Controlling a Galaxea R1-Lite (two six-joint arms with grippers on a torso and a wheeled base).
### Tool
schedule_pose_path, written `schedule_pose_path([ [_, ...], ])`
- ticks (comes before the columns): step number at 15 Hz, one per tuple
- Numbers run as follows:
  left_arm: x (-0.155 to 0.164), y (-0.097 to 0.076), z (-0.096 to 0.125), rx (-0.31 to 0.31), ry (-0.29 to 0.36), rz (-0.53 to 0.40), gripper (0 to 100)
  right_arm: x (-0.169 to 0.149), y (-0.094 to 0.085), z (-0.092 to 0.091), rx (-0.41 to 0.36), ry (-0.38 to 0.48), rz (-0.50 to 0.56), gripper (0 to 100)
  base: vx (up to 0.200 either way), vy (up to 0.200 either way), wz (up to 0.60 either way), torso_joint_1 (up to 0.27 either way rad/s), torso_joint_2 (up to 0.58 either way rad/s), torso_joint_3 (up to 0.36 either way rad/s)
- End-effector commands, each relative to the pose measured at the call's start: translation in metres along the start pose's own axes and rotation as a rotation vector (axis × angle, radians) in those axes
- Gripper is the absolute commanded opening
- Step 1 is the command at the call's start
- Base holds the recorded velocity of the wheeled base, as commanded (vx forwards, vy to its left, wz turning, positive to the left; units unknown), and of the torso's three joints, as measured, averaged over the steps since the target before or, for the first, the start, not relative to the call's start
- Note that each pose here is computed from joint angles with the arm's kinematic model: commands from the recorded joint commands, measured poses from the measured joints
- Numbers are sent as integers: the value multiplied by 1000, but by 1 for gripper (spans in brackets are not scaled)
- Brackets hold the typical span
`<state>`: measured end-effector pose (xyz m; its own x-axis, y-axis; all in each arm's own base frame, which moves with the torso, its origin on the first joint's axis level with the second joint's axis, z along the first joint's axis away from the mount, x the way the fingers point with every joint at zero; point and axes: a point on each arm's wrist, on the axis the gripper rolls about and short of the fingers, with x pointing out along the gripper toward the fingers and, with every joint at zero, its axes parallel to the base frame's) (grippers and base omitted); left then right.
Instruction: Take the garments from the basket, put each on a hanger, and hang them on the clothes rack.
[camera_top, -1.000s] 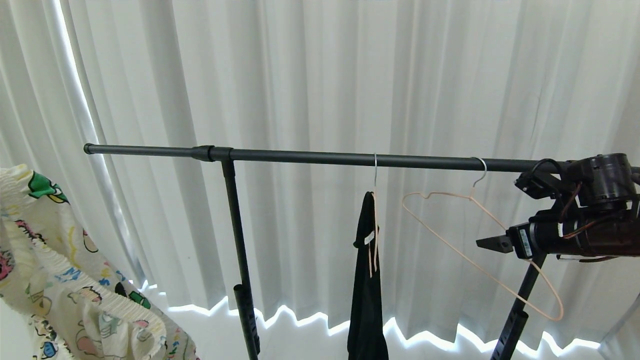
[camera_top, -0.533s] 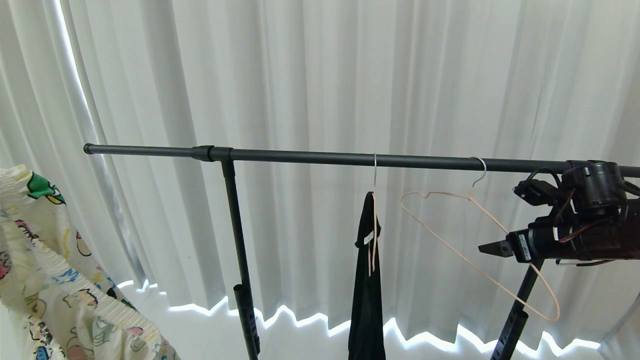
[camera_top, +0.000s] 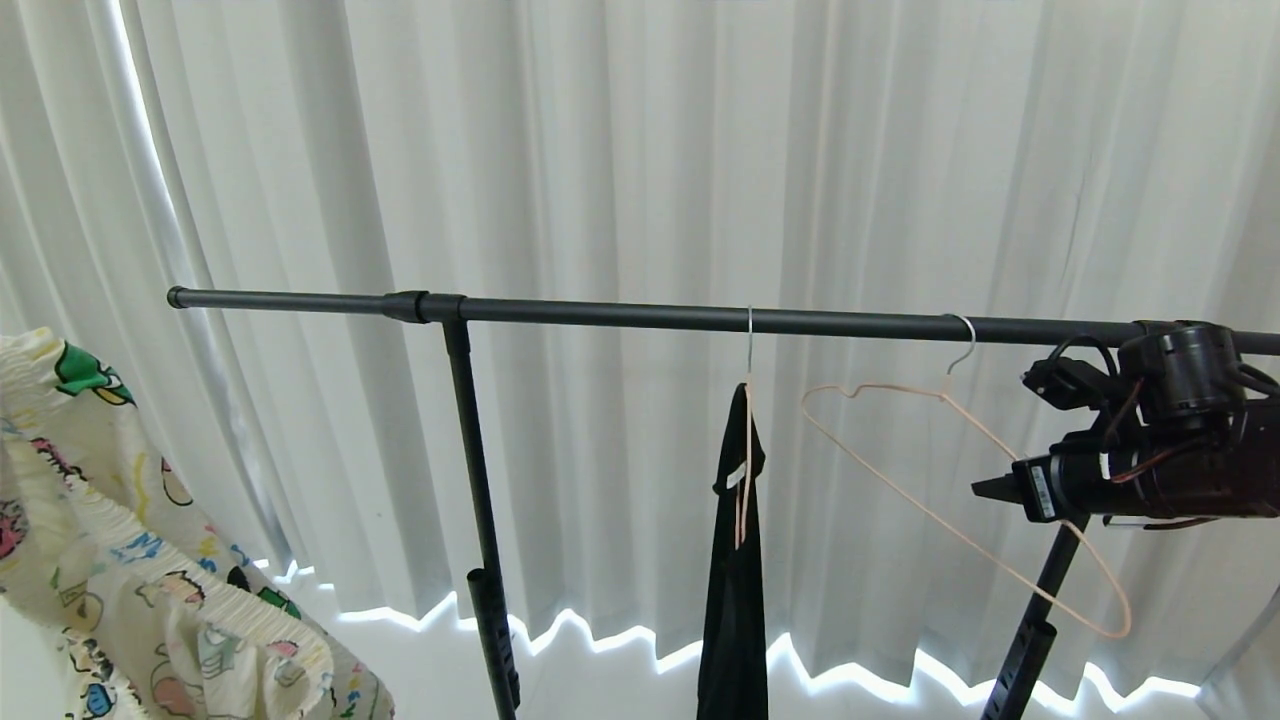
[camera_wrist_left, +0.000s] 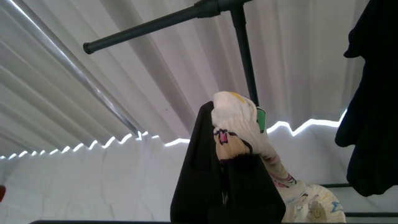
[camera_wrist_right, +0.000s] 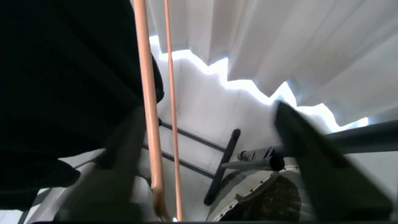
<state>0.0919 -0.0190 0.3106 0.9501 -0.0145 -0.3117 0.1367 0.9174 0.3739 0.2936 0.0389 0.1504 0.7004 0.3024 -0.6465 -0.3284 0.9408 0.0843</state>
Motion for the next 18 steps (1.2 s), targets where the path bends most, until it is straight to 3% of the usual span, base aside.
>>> schedule_pose_path([
  [1, 1, 0, 0, 1, 4, -1, 0, -2, 1, 1, -2, -9, 0, 0, 0, 0, 0, 0, 0, 0],
  [7, 0, 0, 0, -2, 0, -2, 0, -13, 3, 6, -10, -46, 4, 0, 0, 0, 0, 0, 0, 0],
  [11, 0, 0, 1, -7, -17, 4, 0, -29, 6, 11, -14, -133, -2, 0, 0, 0, 0, 0, 0, 0],
  [18, 2, -1, 0, -13, -51, 11, 0, -72, 17, -3, -29, -238, -13, 0, 0, 0, 0, 0, 0, 0],
])
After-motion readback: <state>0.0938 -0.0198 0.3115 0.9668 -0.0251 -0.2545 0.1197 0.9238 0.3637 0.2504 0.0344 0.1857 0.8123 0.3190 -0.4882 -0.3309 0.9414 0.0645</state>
